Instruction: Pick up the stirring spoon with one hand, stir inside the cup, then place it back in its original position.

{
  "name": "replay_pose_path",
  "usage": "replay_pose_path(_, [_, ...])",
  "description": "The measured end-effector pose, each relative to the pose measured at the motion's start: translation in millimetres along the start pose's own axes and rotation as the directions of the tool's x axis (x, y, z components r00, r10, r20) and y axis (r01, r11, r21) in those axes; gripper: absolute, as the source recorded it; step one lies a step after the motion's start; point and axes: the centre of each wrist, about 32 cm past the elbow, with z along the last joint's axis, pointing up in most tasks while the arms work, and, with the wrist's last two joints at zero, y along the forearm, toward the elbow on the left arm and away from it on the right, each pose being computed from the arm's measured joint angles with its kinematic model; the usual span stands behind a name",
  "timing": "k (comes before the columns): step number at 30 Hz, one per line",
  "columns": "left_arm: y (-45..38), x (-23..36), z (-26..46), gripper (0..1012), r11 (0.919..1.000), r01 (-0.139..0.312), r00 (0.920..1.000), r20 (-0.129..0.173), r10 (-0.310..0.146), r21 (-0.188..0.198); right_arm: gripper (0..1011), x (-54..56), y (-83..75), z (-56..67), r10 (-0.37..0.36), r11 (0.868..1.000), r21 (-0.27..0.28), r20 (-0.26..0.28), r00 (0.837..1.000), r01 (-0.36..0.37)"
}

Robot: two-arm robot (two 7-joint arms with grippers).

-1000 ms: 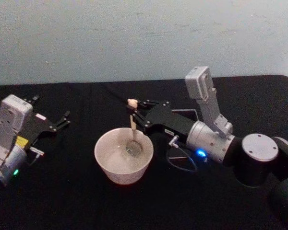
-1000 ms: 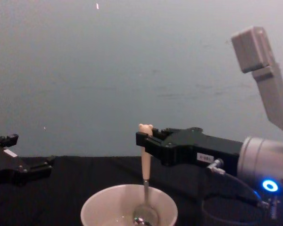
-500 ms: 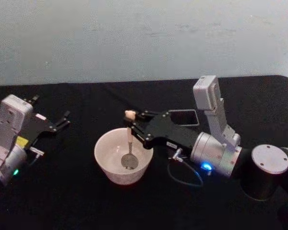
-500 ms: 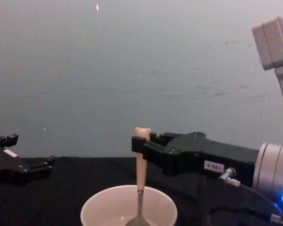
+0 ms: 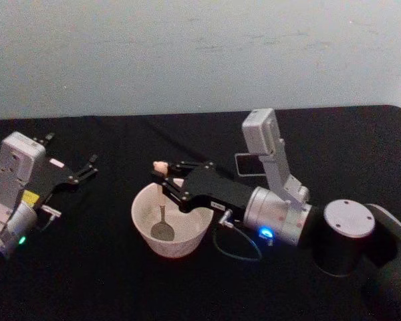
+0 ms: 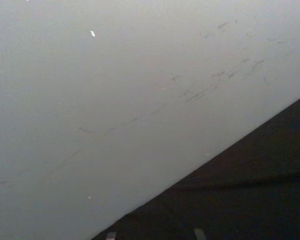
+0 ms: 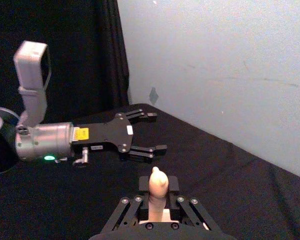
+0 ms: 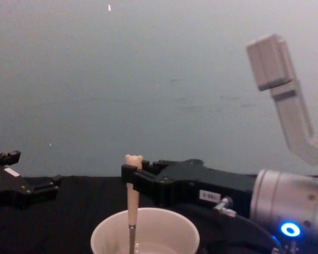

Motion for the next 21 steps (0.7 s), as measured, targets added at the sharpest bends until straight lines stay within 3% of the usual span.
replay_pose_path(9, [0.0, 0.0, 0.0, 1001, 1.0, 0.0, 1.0, 0.0, 0.0, 0.0, 214, 12.3, 15.6, -2.5, -0.047, 0.999, -0.026, 0.007, 0.999, 0.047])
replay_pose_path(16, [0.0, 0.0, 0.0, 1002, 1.0, 0.0, 1.0, 0.0, 0.0, 0.0, 214, 24.6, 10.1, 1.7, -0.109, 0.994, -0.013, 0.021, 0.994, 0.109])
replay_pose_path(21, [0.0, 0.0, 0.0, 1001, 1.0, 0.0, 1.0, 0.0, 0.0, 0.0, 214, 26.5, 3.7, 3.9, -0.126, 0.992, -0.005, 0.026, 0.992, 0.126])
